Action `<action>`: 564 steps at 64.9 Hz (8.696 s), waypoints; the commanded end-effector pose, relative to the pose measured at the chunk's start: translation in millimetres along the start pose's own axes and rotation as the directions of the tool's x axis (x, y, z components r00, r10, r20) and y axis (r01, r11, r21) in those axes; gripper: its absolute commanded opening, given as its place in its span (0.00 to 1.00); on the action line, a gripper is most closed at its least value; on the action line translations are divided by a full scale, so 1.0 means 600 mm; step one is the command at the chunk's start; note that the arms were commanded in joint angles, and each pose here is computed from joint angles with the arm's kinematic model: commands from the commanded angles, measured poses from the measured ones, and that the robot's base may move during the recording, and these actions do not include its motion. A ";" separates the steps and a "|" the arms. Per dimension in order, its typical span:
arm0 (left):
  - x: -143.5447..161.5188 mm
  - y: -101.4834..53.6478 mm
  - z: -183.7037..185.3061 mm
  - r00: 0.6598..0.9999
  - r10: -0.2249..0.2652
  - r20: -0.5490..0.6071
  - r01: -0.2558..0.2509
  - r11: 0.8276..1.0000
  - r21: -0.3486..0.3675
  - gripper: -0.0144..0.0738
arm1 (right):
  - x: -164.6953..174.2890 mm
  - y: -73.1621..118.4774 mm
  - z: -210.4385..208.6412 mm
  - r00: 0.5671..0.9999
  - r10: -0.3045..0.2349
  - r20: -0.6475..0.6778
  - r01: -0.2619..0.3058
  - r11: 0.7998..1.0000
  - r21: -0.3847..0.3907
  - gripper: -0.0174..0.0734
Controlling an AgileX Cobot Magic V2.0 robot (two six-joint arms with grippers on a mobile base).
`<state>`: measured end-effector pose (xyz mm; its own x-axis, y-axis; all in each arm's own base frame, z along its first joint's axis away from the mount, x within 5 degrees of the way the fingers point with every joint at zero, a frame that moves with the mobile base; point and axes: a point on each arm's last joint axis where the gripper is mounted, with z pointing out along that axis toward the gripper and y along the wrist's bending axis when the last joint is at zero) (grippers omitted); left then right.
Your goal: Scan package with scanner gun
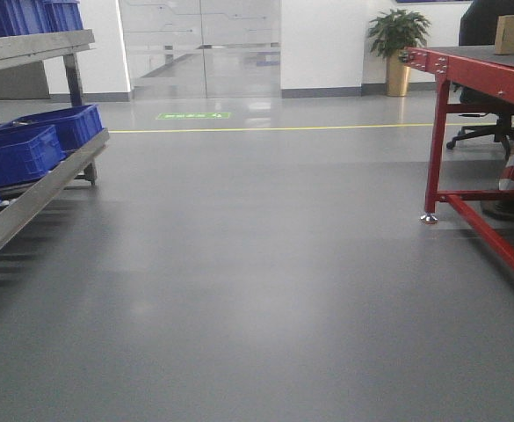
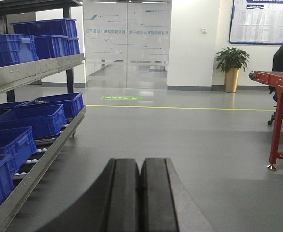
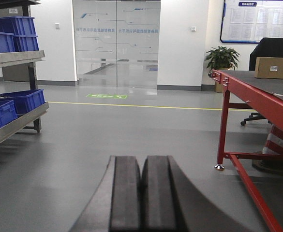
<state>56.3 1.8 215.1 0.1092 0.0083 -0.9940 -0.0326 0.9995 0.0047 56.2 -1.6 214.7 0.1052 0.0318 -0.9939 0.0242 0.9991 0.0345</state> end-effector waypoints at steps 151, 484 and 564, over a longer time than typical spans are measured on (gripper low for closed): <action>-0.003 -0.001 -0.001 1.000 -0.001 0.020 0.001 1.000 0.007 0.04 | -0.002 0.000 0.000 1.000 -0.005 0.012 0.005 1.000 0.003 0.01; -0.003 -0.001 -0.001 1.000 -0.001 0.020 0.001 1.000 0.007 0.04 | -0.002 0.000 0.000 1.000 -0.005 0.012 0.005 1.000 0.003 0.01; -0.003 -0.001 -0.001 1.000 -0.001 0.020 0.001 1.000 0.007 0.04 | -0.002 0.000 0.000 1.000 -0.005 0.012 0.005 1.000 0.003 0.01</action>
<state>56.3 1.8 215.1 0.1092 0.0083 -0.9940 -0.0326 0.9995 0.0047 56.2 -1.6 214.3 0.1004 0.0301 -0.9945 0.0240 0.9992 0.0327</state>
